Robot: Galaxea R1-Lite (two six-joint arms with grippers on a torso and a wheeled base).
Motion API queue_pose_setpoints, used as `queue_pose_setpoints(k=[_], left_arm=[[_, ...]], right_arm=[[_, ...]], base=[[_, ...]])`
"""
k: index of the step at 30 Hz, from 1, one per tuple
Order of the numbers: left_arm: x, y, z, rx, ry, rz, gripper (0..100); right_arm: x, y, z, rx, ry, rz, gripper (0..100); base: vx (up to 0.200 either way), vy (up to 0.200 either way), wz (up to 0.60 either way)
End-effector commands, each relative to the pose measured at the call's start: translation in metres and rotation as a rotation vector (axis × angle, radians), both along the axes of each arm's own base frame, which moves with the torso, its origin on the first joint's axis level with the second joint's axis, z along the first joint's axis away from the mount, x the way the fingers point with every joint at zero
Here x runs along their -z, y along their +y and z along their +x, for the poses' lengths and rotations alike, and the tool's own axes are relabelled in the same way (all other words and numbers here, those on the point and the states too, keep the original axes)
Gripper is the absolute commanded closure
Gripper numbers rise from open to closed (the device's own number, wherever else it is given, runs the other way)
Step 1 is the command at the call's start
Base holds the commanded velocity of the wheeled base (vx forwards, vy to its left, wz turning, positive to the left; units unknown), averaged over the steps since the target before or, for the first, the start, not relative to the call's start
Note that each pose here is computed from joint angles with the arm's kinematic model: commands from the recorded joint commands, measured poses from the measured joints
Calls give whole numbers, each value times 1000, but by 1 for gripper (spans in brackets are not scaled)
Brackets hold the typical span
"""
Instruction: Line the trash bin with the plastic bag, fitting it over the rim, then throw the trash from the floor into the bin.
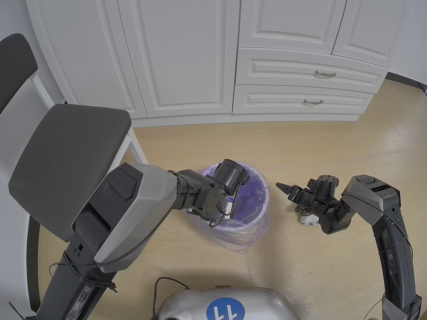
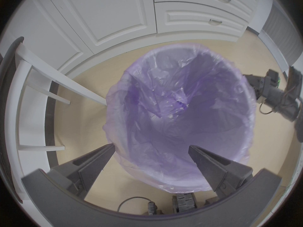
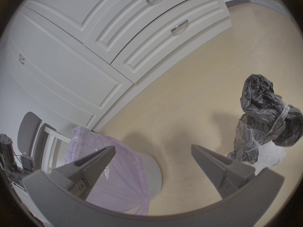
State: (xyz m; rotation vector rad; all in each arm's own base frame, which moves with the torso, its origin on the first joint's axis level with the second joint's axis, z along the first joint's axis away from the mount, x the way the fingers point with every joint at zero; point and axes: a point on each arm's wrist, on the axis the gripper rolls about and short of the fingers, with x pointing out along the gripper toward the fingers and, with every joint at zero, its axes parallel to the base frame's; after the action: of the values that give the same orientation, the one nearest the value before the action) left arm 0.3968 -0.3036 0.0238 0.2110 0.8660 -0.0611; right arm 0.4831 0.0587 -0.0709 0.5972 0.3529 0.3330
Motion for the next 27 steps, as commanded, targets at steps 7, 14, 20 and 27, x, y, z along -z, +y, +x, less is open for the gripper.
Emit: queue_pose_setpoints(k=[7,14,20,27], left_arm=[[21,9,9,-26,8,60,0],[10,8,5,-22,9,61,0],[-6,10,-4,-34,28,64,0],[-25,9,-9,-42,4,30,0]], right_arm=[[1,0,0,-1,0,0,0],[1,0,0,-1,0,0,0],[1,0,0,-1,0,0,0],[1,0,0,-1,0,0,0]], base=[[0,0,0],[0,0,0],[0,0,0],[0,0,0]])
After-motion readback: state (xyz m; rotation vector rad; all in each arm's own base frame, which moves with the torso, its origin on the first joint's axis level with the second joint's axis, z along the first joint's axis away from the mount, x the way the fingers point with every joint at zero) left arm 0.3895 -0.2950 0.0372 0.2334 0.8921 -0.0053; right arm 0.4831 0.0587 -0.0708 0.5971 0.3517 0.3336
